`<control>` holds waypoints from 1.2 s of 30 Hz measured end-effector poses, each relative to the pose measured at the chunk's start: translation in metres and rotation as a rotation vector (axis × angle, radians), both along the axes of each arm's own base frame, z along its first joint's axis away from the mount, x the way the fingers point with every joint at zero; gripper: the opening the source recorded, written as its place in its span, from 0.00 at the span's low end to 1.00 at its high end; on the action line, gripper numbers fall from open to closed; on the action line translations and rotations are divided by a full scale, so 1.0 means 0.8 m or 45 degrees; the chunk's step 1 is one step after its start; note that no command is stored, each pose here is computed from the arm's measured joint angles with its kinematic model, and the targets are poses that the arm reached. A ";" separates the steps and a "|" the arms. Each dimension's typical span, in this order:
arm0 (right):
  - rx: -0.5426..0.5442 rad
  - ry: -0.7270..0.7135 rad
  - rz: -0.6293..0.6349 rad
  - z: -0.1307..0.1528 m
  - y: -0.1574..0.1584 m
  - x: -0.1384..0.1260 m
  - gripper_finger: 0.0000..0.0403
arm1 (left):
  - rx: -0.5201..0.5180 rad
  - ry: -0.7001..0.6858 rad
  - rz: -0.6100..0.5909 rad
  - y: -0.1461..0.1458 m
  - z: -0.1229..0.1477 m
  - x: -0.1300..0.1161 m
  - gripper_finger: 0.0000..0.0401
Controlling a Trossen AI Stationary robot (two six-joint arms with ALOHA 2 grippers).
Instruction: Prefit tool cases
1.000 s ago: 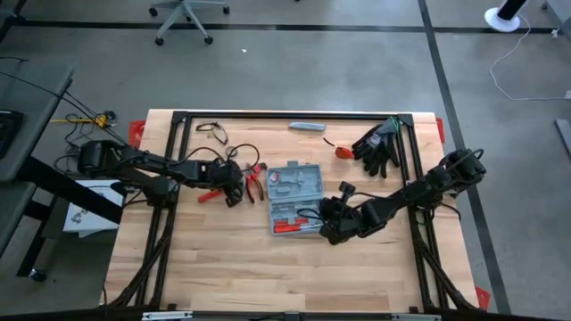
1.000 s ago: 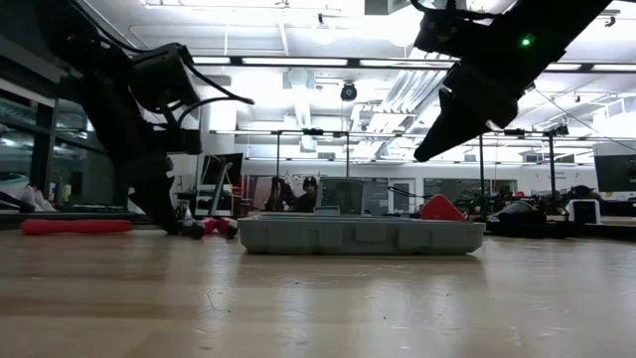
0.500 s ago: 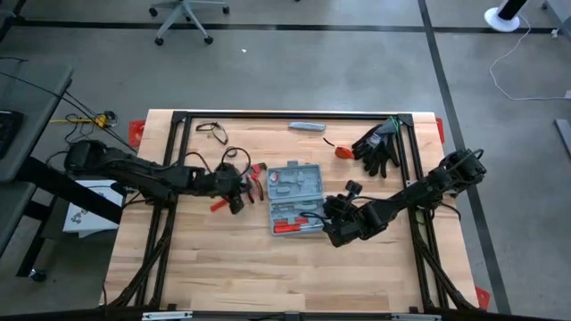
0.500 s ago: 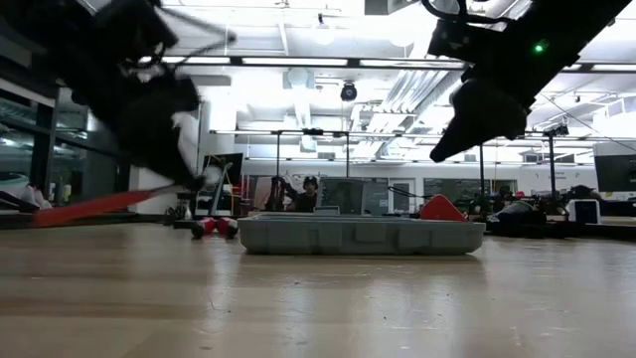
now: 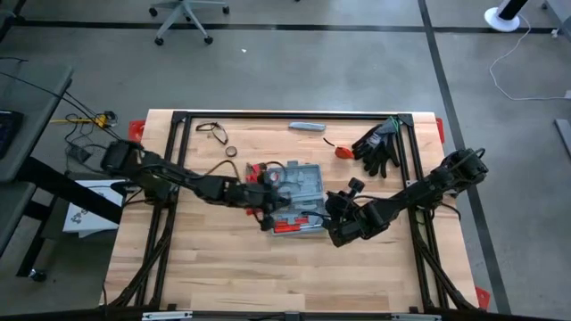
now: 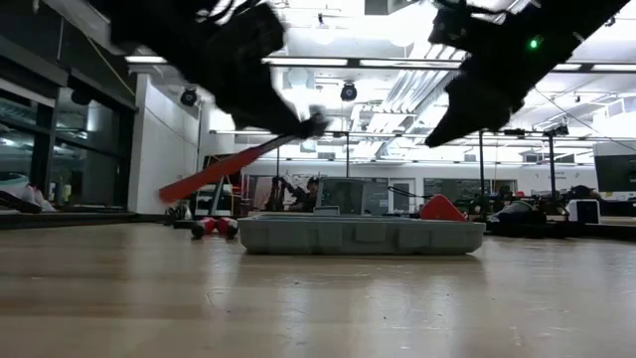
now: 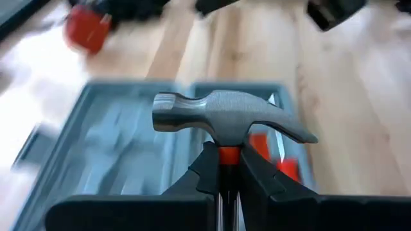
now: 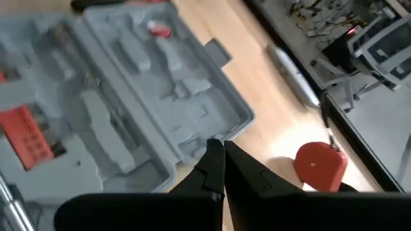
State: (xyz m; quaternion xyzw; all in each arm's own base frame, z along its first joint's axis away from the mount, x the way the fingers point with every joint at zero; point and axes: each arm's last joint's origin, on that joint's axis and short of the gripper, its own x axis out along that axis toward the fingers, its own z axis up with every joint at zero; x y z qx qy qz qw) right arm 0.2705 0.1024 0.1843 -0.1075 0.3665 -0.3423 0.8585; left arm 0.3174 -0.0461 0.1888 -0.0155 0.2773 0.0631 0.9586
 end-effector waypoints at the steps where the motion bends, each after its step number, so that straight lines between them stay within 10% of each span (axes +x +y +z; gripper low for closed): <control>1: -0.006 -0.022 -0.002 0.006 0.000 -0.002 0.00 | 0.014 -0.006 -0.028 -0.002 0.003 0.011 0.05; 15: -0.123 -0.308 -0.011 0.105 -0.018 -0.068 0.00 | 0.095 -0.017 -0.139 -0.004 0.003 0.103 0.05; 36: -0.097 -0.309 -0.008 0.107 -0.020 -0.071 0.00 | 0.077 0.163 -0.125 -0.002 -0.054 0.128 0.06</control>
